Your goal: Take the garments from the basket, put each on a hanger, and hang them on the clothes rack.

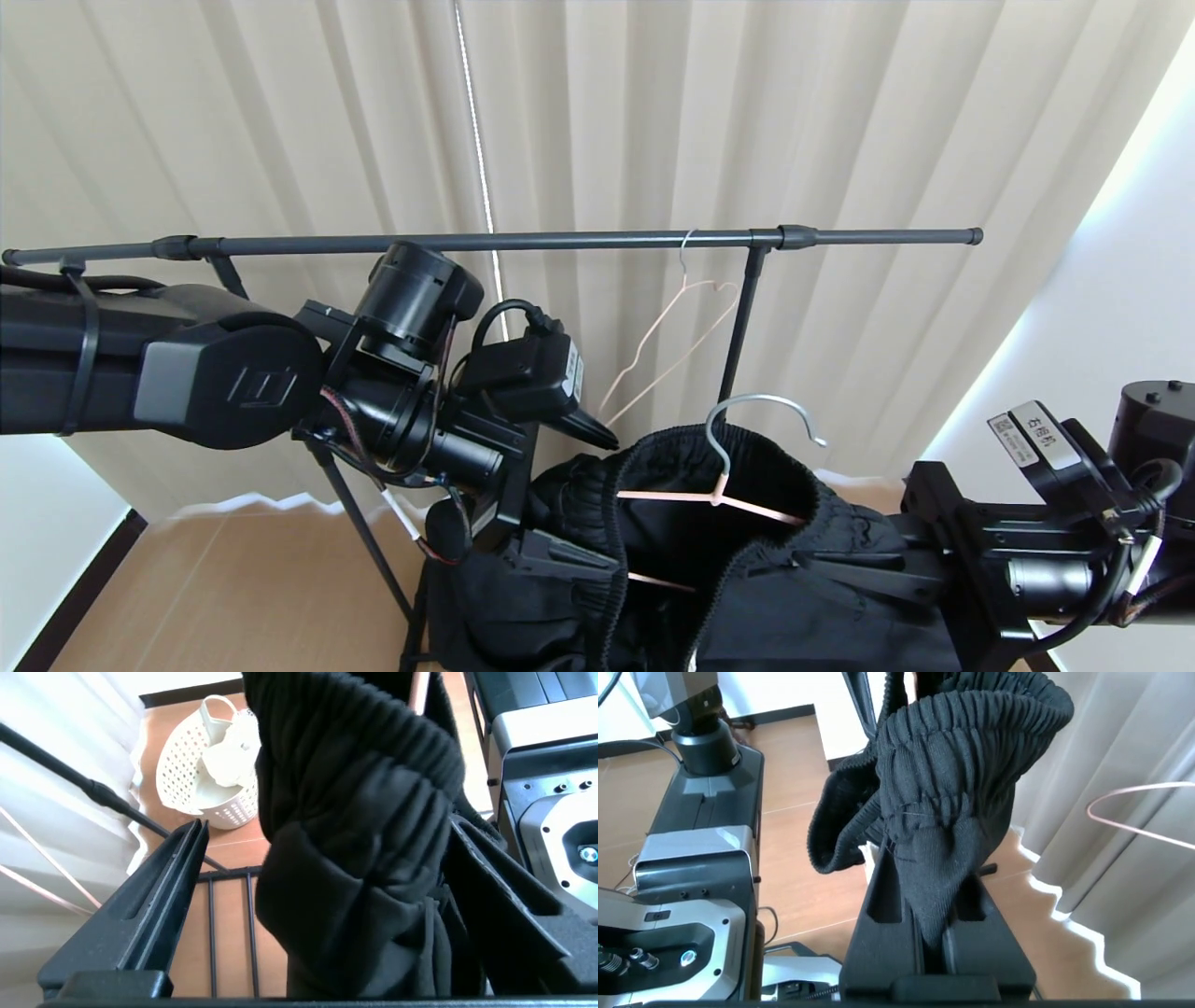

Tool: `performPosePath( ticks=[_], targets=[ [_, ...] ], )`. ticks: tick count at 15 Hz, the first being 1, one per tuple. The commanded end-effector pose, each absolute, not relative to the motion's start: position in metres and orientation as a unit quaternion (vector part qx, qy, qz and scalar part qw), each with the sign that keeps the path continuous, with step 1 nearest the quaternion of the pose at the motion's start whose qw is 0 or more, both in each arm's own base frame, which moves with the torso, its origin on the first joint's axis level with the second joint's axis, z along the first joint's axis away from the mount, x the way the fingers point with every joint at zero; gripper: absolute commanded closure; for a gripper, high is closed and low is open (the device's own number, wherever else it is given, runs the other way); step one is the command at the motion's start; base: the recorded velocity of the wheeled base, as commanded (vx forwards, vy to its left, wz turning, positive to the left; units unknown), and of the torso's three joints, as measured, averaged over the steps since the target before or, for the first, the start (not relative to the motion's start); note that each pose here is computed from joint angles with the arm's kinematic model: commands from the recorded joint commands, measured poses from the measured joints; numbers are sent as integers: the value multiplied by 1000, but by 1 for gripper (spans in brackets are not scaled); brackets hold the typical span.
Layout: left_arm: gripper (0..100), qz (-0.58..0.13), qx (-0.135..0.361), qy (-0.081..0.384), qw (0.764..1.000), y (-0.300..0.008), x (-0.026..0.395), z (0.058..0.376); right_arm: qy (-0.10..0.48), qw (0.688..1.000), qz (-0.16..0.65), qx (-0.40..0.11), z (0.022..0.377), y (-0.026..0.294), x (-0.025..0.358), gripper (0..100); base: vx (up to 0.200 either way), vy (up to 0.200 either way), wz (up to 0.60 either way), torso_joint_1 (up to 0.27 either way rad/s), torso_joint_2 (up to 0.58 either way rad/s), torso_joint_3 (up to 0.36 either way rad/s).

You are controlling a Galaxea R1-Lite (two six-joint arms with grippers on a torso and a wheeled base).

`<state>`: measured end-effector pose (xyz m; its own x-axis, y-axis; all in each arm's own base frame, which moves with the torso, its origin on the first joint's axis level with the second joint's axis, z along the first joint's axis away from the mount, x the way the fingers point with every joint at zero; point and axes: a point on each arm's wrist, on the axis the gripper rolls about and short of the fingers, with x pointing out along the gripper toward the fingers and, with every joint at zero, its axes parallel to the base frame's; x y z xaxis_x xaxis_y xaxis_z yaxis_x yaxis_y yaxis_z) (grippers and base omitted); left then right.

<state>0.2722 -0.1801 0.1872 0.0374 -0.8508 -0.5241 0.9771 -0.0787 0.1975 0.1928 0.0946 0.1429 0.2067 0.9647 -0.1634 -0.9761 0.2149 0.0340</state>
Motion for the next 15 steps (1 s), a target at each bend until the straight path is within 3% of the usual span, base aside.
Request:
performPosePath(
  ticks=[1,13,14,15],
  targets=[
    [0,-684,268,118,668,-180,272,187,69,775,628,-40,146,95,191,100,0,0,0,0,0,0],
    [0,-688,264,121,665,-185,270,188,55,771,633,-44,151,97,186,100,0,0,0,0,0,0],
    [100,-688,263,122,666,-184,270,187,55,771,633,-44,151,97,186,100,0,0,0,0,0,0],
    [100,-688,263,123,666,-184,270,187,55,771,633,-44,151,97,186,100,0,0,0,0,0,0]
  ],
)
